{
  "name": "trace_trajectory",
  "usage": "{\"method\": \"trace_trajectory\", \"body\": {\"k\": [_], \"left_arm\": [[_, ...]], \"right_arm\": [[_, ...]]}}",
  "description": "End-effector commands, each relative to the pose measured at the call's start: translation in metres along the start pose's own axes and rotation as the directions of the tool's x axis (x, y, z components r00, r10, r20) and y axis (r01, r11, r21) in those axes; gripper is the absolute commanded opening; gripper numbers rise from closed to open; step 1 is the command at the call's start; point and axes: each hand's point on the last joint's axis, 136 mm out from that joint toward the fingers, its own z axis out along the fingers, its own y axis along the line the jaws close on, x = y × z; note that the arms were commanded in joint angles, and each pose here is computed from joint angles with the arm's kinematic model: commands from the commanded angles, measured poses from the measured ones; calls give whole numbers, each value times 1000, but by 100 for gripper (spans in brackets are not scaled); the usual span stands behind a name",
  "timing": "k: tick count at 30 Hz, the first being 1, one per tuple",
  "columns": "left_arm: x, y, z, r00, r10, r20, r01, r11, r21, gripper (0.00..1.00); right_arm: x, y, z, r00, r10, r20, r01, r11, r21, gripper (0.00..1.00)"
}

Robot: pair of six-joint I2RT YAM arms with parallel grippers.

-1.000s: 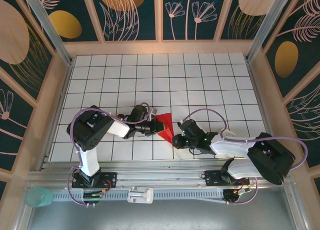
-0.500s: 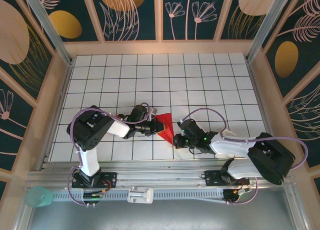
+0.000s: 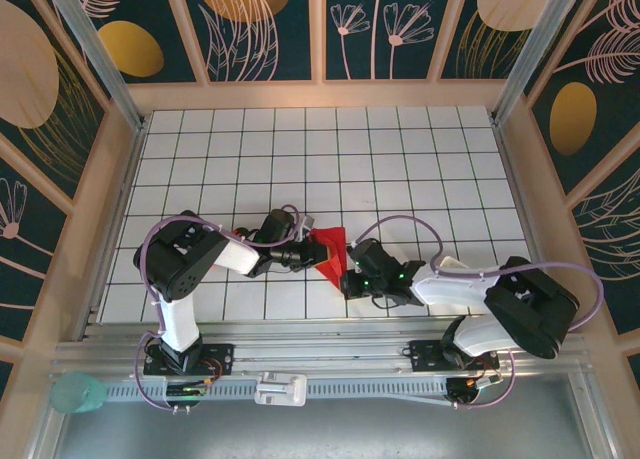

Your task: Fold a paper plane with a square sheet of paper (pick it up from the middle)

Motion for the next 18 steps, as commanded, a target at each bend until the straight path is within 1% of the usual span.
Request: {"method": "trace_trajectory", "body": {"k": [1,6,14,18], "left_arm": [[12,27,2,999,-49,-24,47,996,-74,0],[12,27,2,999,-48,-24,46,996,-72,0],[10,24,3,999,-45,-24,43,997,-68,0],[10,24,3,999,-44,-25,42,997,-68,0]], "right_arm": [[1,0,2,1000,-6,-11,7,1000,30,2],[5,-6,3,1000,23,-12,-22,999,41,2],[17,-12,1,993,115,-3,-115,993,-36,2],[19,-16,1,990,139,-2,-139,989,-51,2]]}}
